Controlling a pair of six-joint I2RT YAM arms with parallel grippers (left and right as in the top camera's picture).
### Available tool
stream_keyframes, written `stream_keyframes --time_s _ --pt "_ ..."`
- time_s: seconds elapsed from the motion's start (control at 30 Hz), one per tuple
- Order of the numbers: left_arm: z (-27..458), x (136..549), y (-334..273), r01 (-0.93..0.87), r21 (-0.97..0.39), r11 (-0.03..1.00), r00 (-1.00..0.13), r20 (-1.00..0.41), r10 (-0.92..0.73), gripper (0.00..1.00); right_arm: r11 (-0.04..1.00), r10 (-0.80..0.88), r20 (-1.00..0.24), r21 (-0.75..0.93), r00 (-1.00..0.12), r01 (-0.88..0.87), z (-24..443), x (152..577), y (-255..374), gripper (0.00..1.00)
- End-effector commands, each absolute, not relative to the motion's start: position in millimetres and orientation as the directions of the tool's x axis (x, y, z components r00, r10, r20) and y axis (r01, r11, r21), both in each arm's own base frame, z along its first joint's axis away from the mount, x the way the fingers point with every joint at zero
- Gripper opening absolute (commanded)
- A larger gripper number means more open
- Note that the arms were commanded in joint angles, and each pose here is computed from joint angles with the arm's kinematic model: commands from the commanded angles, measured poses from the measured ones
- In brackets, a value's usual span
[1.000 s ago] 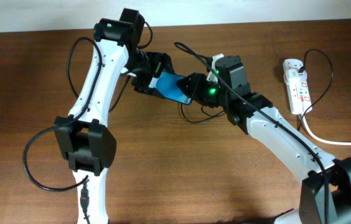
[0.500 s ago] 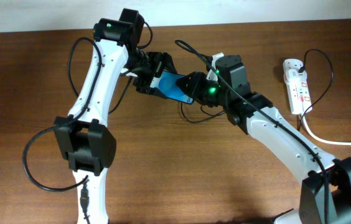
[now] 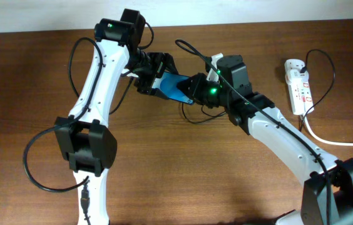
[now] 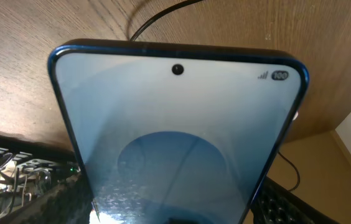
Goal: Plug charger to phone and switch on socket
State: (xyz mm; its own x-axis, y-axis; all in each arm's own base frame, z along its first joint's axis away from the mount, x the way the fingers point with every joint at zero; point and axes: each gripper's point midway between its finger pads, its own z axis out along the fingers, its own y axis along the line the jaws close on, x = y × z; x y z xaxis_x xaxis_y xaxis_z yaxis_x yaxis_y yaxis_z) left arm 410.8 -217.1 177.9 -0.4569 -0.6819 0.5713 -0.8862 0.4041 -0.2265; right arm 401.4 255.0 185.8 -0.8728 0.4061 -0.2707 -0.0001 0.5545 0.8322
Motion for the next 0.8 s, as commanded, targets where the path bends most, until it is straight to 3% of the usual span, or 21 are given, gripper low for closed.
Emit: stream_keyframes --time_s 0.0,0.03,0.13,0.17,0.37,0.43,0.53,0.63,0.77 --pt "200.5 408.8 -222.2 -0.881 -0.272 0.388 -0.471 0.59 -0.656 0.26 0.56 0.4 -0.274 0.829 -0.874 -0.003 186.3 401.6 256.8 0.11" --pt "200.4 408.8 -222.2 -0.881 -0.271 0.388 -0.471 0.59 -0.656 0.37 0.56 0.399 -0.274 0.829 -0.875 -0.004 186.3 401.5 256.9 0.1" --pt "200.5 408.8 -222.1 -0.881 -0.271 0.388 -0.471 0.59 -0.656 0.9 0.554 0.394 -0.269 0.833 -0.879 -0.006 187.0 400.5 257.5 0.09" --pt "200.5 409.0 -222.0 -0.881 -0.272 0.388 -0.471 0.589 -0.656 0.99 0.554 0.394 -0.269 0.833 -0.879 -0.007 187.1 400.6 257.5 0.09" --pt "200.4 409.0 -221.9 -0.879 -0.274 0.39 -0.474 0.588 -0.655 0.99 0.535 0.408 -0.253 0.845 -0.877 0.005 189.5 406.5 244.1 0.08" --pt "201.0 412.3 -222.8 -0.829 -0.339 0.445 -0.558 0.556 -0.616 0.99 0.517 0.416 -0.241 0.856 -0.877 0.01 193.1 409.9 233.8 0.05" --pt "206.5 434.8 -229.0 -0.628 -0.545 0.556 -0.777 0.396 -0.489 1.0 0.515 0.438 -0.235 0.857 -0.868 0.028 195.2 414.4 213.9 0.05" --pt "213.2 453.0 -234.9 -0.373 -0.676 0.635 -0.921 0.185 -0.344 0.91 0.53 0.443 -0.254 0.848 -0.86 0.022 198.2 415.6 197.1 0.05" --pt "220.2 467.7 -238.6 -0.195 -0.726 0.66 -0.966 0.026 -0.257 0.87 0.497 0.452 -0.262 0.868 -0.853 -0.003 215.3 416.3 179.3 0.05"
